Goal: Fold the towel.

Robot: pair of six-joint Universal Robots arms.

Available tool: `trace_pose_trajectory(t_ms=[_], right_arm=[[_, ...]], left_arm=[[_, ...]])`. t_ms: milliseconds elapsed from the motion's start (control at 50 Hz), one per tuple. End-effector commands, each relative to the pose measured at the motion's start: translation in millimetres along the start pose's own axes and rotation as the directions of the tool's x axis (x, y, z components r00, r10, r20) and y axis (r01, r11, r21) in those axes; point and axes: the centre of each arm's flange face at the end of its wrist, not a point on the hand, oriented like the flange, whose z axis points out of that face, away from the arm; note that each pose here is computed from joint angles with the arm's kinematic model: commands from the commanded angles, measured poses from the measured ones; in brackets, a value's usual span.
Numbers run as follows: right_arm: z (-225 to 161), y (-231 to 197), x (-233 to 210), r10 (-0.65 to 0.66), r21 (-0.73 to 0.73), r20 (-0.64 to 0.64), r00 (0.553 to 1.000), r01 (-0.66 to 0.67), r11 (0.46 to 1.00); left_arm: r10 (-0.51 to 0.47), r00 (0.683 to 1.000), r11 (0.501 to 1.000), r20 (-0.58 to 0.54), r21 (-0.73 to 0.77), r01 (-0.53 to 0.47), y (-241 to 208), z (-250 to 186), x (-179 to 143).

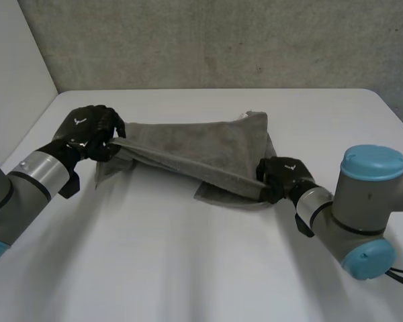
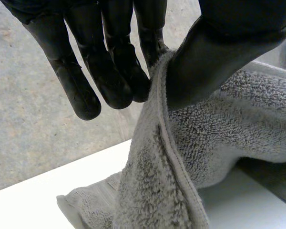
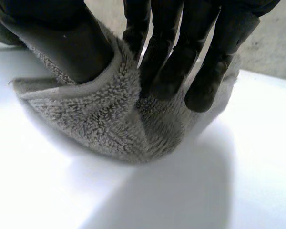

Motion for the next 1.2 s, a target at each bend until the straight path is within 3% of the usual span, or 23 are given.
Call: trace_pose_trajectory(t_ms=[20, 60, 120, 180, 260, 360, 480, 660, 940, 1200], right_arm=[[-16, -71, 12, -0.036, 0.18, -0.025, 0.999, 0.04, 0.983], [-34, -117, 16, -0.063, 0.274, -0.025, 0.998, 0.067, 0.959], [-58, -153, 10, -0.108, 0.308, 0.017, 0.994, 0.098, 0.946], [-65, -160, 10, -0.132, 0.291, 0.04, 0.99, 0.115, 0.95], [-61, -138, 19, -0.206, 0.163, 0.056, 0.977, 0.195, 0.967], [-42, -91, 24, -0.306, 0.012, 0.044, 0.951, 0.306, 0.952], [-24, -43, 33, -0.248, -0.133, -0.016, 0.969, 0.244, 0.961], [-17, -12, 36, -0.151, -0.119, -0.052, 0.987, 0.144, 0.982], [-33, -8, 36, -0.076, -0.108, -0.074, 0.994, 0.068, 0.992], [-22, 4, 48, -0.037, -0.099, -0.118, 0.992, 0.026, 0.995]], left_arm=[[0.012, 1.0, 0.999, 0.006, 0.049, -0.012, -20, -5, 0], [0.013, 1.0, 0.996, 0.002, 0.09, -0.013, -35, -9, 3], [-0.005, 1.0, 0.992, -0.003, 0.126, 0.005, -47, -14, 6], [-0.02, 1.0, 0.99, -0.007, 0.137, 0.021, -51, -16, 7], [-0.06, 0.998, 0.989, -0.02, 0.135, 0.062, -51, -18, 9], [-0.068, 0.998, 0.99, -0.016, 0.119, 0.069, -44, -18, 8], [-0.075, 0.997, 0.993, -0.015, 0.091, 0.076, -34, -16, 8], [-0.082, 0.997, 0.994, -0.006, 0.076, 0.083, -28, -14, 4], [-0.088, 0.996, 0.993, 0.029, 0.081, 0.085, -28, -13, -9], [-0.099, 0.993, 0.992, 0.056, 0.08, 0.094, -27, -12, -19]])
